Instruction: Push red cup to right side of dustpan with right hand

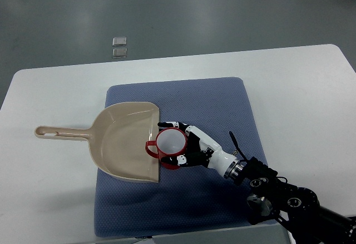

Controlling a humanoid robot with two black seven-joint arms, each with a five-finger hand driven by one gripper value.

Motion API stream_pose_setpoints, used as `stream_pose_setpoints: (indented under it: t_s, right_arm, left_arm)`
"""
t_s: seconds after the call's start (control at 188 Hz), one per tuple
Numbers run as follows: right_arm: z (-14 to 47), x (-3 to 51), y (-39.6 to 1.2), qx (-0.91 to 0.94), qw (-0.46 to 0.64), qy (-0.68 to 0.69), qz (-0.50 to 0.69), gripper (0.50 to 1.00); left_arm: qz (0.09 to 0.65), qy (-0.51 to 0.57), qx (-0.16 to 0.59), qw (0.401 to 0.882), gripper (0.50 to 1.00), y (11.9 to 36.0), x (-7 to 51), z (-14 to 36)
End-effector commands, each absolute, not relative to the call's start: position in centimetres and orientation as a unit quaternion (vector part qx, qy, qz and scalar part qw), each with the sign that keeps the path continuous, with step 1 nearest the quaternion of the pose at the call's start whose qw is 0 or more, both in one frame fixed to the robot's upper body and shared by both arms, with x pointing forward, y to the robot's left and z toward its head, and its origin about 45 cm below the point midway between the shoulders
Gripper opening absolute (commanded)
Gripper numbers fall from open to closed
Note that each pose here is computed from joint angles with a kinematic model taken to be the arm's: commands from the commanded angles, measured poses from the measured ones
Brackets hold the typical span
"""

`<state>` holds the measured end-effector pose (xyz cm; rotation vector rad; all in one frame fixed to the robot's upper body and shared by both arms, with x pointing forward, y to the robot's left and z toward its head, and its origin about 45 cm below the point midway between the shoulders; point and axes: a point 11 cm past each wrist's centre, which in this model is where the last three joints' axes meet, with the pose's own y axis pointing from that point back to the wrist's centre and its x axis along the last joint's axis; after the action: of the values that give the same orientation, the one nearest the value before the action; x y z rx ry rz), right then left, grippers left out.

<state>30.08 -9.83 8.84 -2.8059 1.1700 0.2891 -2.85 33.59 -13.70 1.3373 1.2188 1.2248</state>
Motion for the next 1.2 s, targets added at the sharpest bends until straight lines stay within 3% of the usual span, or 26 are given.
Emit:
stream_pose_setpoints:
  t_s: [0.0, 1.196]
  right_arm:
    - [8.9, 30.2, -9.9, -0.917, 0.045, 0.384, 0.094, 0.930]
    - [8.8, 30.5, -11.5, -0.916, 0.039, 0.389, 0.092, 0.930]
  left_arm:
    - [0.498, 0.495, 0.543, 0.460, 1.000, 33.6, -2.8, -13.7]
    - [0.497, 0.495, 0.544, 0.461, 1.000, 33.6, -2.9, -13.7]
